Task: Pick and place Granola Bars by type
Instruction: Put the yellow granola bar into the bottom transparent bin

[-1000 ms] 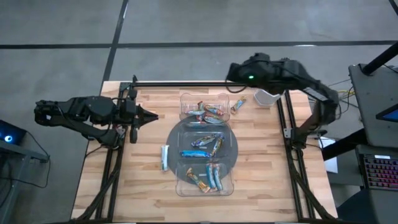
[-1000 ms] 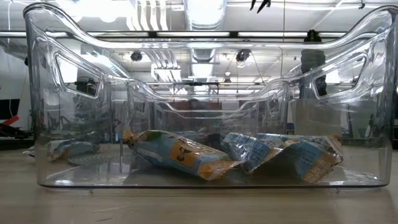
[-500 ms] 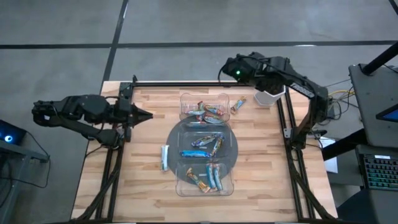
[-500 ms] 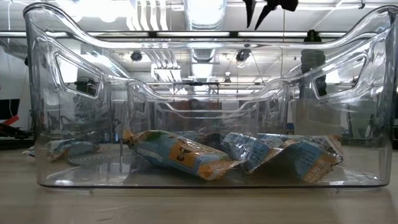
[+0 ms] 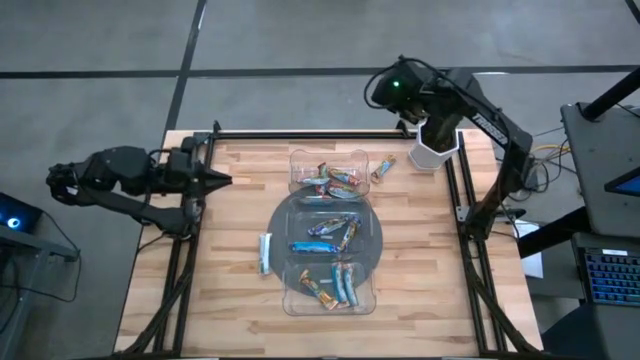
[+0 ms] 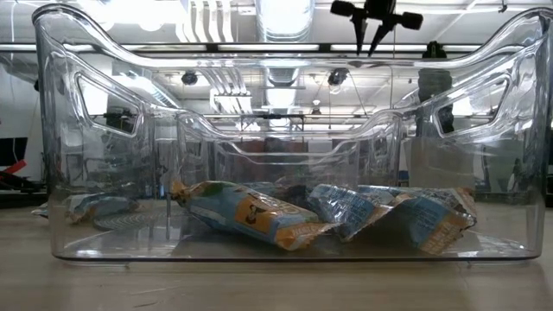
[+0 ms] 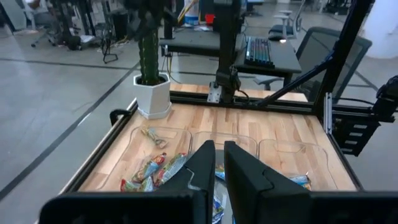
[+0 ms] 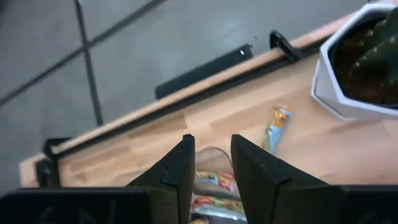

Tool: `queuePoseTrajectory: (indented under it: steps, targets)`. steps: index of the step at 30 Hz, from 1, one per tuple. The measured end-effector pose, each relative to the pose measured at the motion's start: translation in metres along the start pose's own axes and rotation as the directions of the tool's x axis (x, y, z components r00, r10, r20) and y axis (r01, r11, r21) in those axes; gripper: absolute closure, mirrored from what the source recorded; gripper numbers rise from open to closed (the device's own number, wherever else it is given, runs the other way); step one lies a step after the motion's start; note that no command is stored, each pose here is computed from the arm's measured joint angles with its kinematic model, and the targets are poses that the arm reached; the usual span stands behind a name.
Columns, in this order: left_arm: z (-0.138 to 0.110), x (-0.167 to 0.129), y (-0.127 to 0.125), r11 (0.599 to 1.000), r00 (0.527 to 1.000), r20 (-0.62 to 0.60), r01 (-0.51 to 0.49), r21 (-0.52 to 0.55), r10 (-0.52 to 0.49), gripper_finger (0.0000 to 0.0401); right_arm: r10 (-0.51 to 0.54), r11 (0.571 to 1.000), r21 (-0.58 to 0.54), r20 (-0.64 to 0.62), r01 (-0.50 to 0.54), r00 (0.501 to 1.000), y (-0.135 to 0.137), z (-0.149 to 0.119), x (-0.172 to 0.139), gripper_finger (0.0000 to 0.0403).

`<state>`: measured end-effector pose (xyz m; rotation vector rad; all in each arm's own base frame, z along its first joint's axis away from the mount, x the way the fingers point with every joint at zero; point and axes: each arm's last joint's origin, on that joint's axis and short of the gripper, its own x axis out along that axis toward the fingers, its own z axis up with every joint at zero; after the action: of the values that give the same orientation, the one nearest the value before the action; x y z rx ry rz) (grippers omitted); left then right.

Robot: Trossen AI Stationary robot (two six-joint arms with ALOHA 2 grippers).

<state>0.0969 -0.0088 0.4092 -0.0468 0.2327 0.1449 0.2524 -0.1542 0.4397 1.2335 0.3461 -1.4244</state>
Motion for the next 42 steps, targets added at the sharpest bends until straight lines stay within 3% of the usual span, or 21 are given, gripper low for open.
queuePoseTrajectory:
  steps: [12,22,32,42]
  targets:
    - [0.0,-0.003,0.001,1.0,1.0,0.011,0.002,0.004,-0.002,0.0383,-0.187,0.973,0.101,-0.161,0.205,0.969,-0.009,-0.015,0.042,0.0238]
    - [0.0,-0.007,0.002,1.0,1.0,0.021,0.012,-0.021,-0.012,0.0383,-0.348,0.909,0.123,-0.304,0.399,0.887,-0.03,-0.033,0.088,0.0188]
    - [0.0,-0.007,0.002,0.998,1.0,0.022,0.012,-0.057,-0.011,0.0383,-0.237,0.916,0.235,-0.336,0.325,0.912,-0.038,-0.033,0.144,0.017]
    - [0.0,-0.007,0.002,0.996,1.0,0.022,0.015,-0.085,-0.013,0.0383,-0.294,0.879,0.251,-0.382,0.405,0.876,-0.067,-0.028,0.18,0.017]
